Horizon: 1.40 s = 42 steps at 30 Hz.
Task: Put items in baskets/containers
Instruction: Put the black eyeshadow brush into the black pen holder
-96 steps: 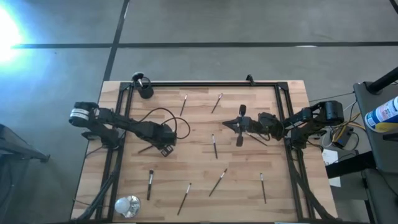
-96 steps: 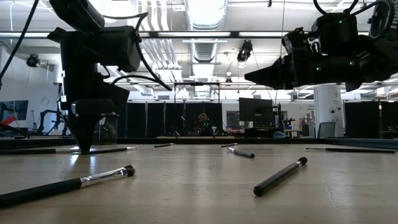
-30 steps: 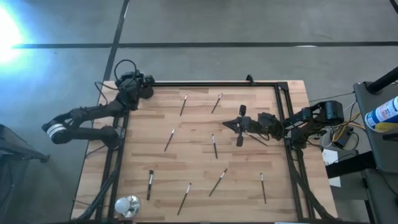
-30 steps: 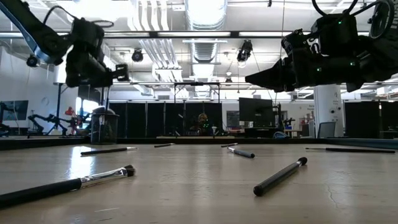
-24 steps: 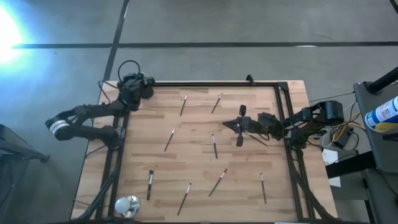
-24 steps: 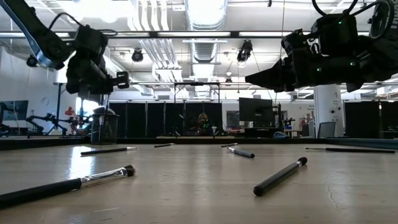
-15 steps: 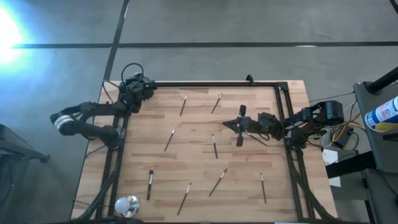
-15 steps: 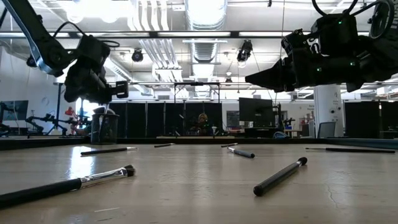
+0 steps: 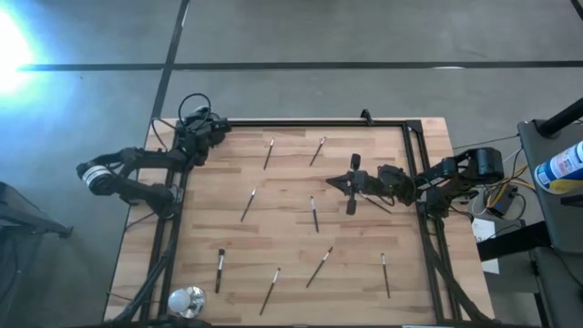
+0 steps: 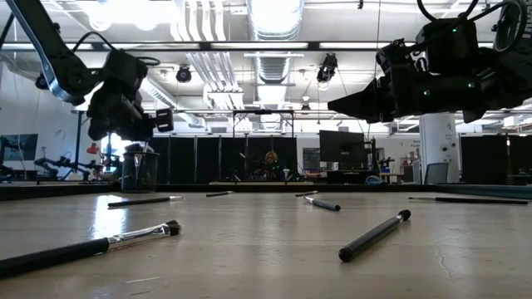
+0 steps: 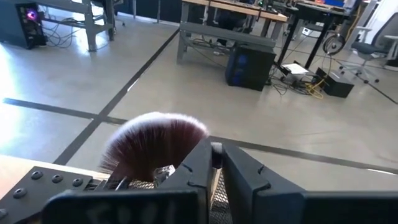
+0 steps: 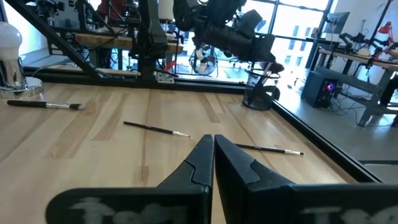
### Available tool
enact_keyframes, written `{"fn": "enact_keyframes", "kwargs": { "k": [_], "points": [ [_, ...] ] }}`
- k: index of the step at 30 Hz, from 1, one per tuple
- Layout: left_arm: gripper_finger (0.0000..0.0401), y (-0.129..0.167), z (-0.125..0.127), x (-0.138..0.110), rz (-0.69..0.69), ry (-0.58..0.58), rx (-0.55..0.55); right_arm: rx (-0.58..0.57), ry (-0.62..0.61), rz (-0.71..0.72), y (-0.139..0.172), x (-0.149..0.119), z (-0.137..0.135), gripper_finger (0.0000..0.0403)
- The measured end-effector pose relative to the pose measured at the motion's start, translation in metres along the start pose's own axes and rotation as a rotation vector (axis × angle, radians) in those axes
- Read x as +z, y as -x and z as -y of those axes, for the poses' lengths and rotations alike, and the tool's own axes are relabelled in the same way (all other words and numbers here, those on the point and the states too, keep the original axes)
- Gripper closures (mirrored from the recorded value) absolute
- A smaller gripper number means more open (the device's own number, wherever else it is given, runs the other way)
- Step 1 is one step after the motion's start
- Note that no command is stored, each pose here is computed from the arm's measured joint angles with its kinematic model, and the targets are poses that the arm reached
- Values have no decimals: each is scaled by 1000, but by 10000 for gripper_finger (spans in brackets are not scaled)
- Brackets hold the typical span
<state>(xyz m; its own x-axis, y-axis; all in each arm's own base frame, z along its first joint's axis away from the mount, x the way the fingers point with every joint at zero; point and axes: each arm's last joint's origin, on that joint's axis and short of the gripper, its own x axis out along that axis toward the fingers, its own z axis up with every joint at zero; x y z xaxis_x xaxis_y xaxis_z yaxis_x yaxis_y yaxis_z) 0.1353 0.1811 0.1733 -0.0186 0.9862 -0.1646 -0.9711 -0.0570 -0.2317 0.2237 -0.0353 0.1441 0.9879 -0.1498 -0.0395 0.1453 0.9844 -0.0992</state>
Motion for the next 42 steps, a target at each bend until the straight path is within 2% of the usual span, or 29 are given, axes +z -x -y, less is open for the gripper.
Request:
{"fn": "enact_keyframes", "kwargs": {
  "k": [9, 13, 20, 25, 31, 36, 40, 42],
  "points": [
    [360, 8, -2, 13, 27, -24, -16, -2, -3, 0, 0, 0, 0, 394],
    [360, 16, -3, 23, 23, -43, -81, -2, -3, -4, 0, 0, 0, 394],
    [395, 39, 8, 31, -13, -89, -343, -8, -21, -34, 0, -3, 0, 394],
    [400, 61, 32, 15, -63, -176, -546, -43, -101, -51, -10, 1, 3, 394],
    [401, 86, 62, -10, -54, -287, -763, -39, -77, -237, -26, -2, 5, 394],
    [401, 92, 81, -26, -27, -239, -1000, -78, -104, -462, -27, 10, 13, 394],
    [401, 90, 88, -38, -11, -194, -1129, -139, -194, -739, -11, 27, 18, 394],
    [401, 89, 89, -45, -19, -200, -1175, -167, -234, -833, -1, 35, 19, 394]
  ]
}}
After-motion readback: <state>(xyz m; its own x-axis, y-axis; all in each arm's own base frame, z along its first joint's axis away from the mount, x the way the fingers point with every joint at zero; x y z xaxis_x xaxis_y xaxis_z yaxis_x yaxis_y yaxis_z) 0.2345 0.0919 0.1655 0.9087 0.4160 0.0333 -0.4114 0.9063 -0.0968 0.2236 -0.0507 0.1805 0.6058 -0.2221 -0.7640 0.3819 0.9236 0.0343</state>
